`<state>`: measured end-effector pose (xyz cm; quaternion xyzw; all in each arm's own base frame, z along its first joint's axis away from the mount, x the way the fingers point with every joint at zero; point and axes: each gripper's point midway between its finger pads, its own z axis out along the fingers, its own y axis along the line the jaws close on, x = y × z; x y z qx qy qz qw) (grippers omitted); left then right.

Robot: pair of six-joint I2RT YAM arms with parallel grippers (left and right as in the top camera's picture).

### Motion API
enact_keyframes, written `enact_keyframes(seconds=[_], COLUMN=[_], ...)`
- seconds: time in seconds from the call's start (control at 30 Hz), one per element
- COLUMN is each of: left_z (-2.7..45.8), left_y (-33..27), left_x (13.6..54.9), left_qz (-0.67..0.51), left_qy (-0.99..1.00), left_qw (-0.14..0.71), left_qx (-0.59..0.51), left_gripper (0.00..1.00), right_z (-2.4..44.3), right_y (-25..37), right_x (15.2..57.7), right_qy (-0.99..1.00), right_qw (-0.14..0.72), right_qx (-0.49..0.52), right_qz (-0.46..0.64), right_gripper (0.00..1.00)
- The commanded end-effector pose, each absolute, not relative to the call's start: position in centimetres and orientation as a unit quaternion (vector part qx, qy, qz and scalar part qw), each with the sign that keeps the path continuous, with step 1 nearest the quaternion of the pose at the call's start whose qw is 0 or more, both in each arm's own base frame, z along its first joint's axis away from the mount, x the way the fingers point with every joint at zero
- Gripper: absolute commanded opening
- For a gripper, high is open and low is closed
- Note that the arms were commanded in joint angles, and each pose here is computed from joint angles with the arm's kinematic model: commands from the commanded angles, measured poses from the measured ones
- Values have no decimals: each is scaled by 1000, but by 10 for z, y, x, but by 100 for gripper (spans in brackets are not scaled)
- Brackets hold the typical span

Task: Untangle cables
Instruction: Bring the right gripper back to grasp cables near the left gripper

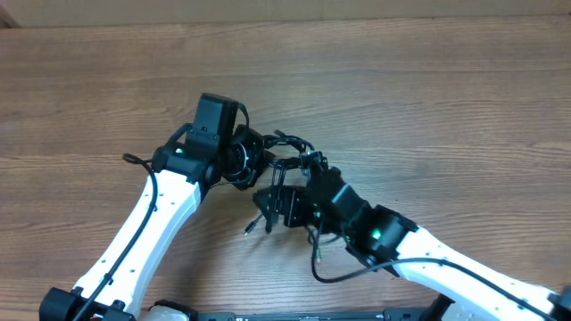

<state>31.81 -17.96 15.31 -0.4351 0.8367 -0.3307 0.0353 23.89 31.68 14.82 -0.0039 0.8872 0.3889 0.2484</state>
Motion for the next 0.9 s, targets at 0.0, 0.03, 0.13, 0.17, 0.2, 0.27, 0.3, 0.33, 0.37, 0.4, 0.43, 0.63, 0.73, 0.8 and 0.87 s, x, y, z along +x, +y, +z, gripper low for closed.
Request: enact_keyframes(seconds=[0.0,0.03,0.13,0.17,0.2,0.27,0.3,0.33,0.37,0.4,0.43,0.63,0.73,0.8,0.87], left_z=[159,158,156,157,157,160,162,163,164,165,166,189,197,204,205], left_y=[-180,-176,-160,-152,-148,-137,-134,-134,-135,-139,-143,-186,-201,-218,-229], left_x=[318,319,328,332,335,344,348,348,349,347,345,318,306,291,279], left_qz=[-331,-325,-308,-302,-298,-284,-270,-264,-257,-252,-256,-352,-387,-417,-425], left_qy=[825,828,855,872,883,913,928,932,936,938,936,872,845,818,806], left_qw=[33,40,84,108,122,173,204,214,228,238,243,258,256,251,242], left_qx=[-457,-456,-409,-370,-342,-236,-157,-123,-77,-24,13,223,265,307,333], left_gripper=[4,4,4,4,4,4,4,4,4,4,4,4,4,4,4], right_z=[154,155,161,166,169,178,182,184,187,190,193,229,240,244,245], right_y=[322,322,319,317,315,306,296,291,283,277,273,251,240,233,228], right_x=[256,256,254,251,249,243,235,230,224,220,218,213,222,236,247], right_qy=[878,877,876,874,873,875,878,880,881,882,881,857,850,846,844], right_qw=[292,293,295,298,300,299,301,304,307,310,313,347,364,372,375], right_qx=[-13,-13,-15,-24,-27,-26,-42,-58,-74,-84,-90,-89,-68,-30,-3], right_qz=[380,381,382,383,383,381,370,361,351,345,343,370,375,382,384], right_gripper=[57,33,4,4,4,4,4,4,4,4,4,4,4,4,4])
